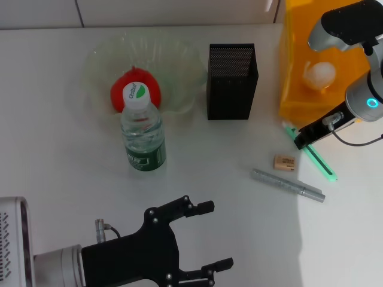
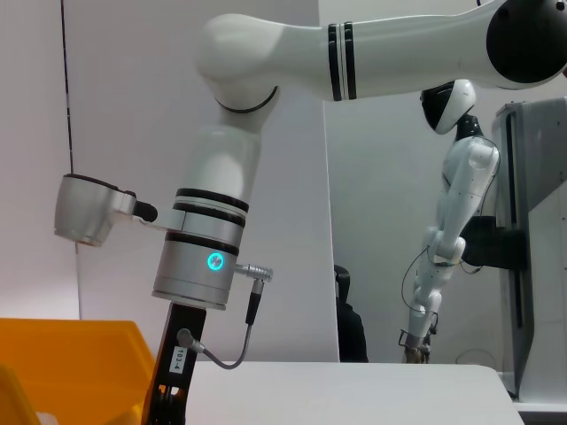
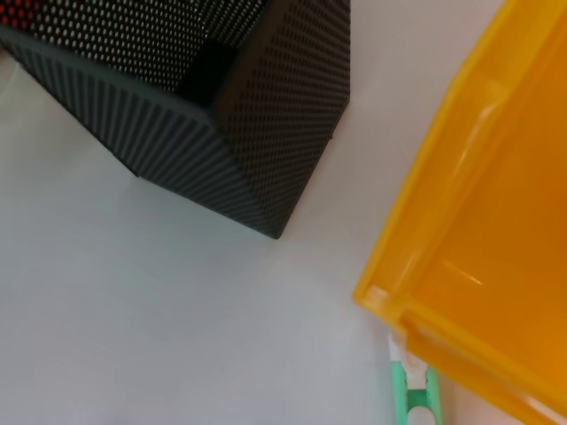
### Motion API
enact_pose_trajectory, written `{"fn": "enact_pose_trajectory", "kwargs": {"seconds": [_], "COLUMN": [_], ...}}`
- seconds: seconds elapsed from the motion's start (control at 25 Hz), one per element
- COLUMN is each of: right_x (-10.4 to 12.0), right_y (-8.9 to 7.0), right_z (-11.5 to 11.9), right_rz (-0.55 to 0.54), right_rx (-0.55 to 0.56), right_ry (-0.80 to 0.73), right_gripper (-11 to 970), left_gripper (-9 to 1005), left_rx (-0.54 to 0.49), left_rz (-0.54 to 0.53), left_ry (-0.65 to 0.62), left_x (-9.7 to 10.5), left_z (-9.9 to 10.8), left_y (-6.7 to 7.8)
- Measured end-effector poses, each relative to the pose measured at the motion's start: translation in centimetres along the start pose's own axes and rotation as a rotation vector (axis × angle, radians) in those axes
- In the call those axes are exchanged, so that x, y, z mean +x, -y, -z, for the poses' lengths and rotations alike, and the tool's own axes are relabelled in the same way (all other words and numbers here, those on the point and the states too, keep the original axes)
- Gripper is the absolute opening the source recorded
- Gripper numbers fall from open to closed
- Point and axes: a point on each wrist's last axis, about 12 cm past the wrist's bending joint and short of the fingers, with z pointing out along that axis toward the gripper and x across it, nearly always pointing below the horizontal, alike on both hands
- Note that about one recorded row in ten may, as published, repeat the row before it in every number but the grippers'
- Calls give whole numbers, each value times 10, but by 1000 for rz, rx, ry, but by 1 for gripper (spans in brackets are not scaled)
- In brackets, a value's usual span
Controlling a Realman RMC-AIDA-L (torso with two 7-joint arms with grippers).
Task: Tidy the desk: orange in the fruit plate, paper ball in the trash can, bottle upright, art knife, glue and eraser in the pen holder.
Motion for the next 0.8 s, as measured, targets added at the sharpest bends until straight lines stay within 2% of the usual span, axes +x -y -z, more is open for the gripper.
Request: {"fn": "enact_pose_trajectory", "kwargs": {"seconds": [0.08,0.32,0.8], "right_x": [0,2,4], "right_y": [0,0,-1], "right_z": [0,-2,-1], "right_rz": [2,5,15], "right_rx": [0,-2,-8], "right_ry": [0,-4,-10], "right_gripper": [284,163,164], "left_gripper": [813,813,812], "left_rx": [0,1,2], "left_rz": [0,-1,0], "left_ry": [0,0,2], "left_x": [0,0,0], "left_z": [0,0,0], "left_y": [0,0,0]}}
